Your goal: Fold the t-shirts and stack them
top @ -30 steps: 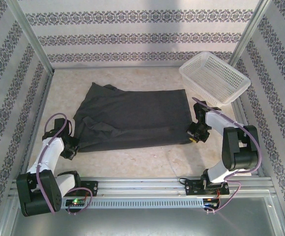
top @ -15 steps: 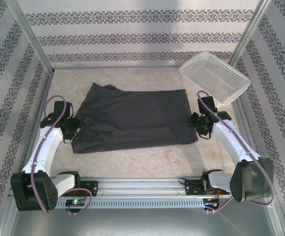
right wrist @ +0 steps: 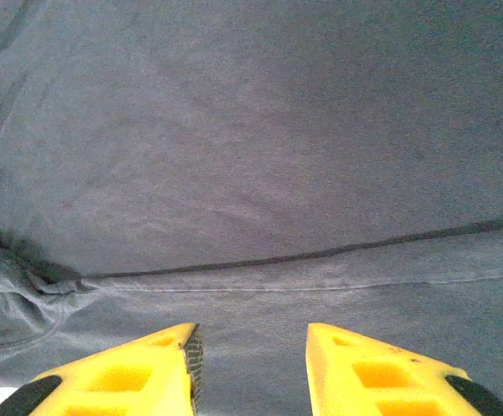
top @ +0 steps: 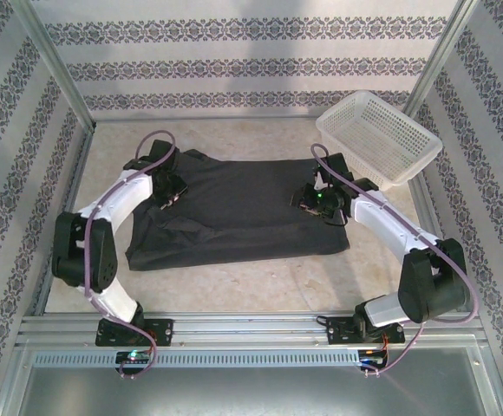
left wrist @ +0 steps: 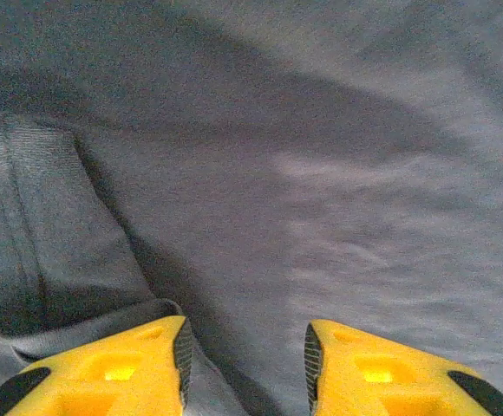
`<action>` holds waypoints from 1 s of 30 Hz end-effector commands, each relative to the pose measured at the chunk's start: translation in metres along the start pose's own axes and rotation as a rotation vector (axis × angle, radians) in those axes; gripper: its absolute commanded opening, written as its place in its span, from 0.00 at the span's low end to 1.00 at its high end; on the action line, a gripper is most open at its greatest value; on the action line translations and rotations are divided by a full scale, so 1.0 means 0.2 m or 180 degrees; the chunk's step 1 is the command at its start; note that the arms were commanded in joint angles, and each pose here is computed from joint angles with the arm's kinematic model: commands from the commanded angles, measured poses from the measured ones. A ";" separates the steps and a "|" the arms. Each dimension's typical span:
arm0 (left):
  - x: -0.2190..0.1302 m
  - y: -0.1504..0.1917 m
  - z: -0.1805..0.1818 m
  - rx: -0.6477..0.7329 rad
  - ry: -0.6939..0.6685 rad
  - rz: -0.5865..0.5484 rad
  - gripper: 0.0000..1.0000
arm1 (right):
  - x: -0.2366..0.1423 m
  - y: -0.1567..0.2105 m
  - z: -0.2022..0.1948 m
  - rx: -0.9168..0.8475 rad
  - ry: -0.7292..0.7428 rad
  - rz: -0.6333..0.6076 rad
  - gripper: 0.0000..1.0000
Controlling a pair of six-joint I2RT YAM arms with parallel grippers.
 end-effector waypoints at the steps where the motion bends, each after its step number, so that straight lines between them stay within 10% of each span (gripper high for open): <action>1: 0.13 0.06 0.07 0.0500 -0.0215 0.0206 0.39 | -0.01 -0.02 0.04 -0.0100 -0.0112 -0.0001 0.38; 30: -0.09 0.32 0.37 0.0230 -0.0202 0.0302 0.41 | 0.02 0.02 0.02 -0.0018 -0.0107 0.0091 0.35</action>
Point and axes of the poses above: each hand's point on the last joint's axis, 136 mm out from that joint toward the fingers, its own x axis out along the fingers, its own z axis along the line the jaws close on, y = z × x, the point moved 3 cm from there along -x, back along the fingers, and after that the axes turned 8 degrees about -x, right-handed, at the moved point
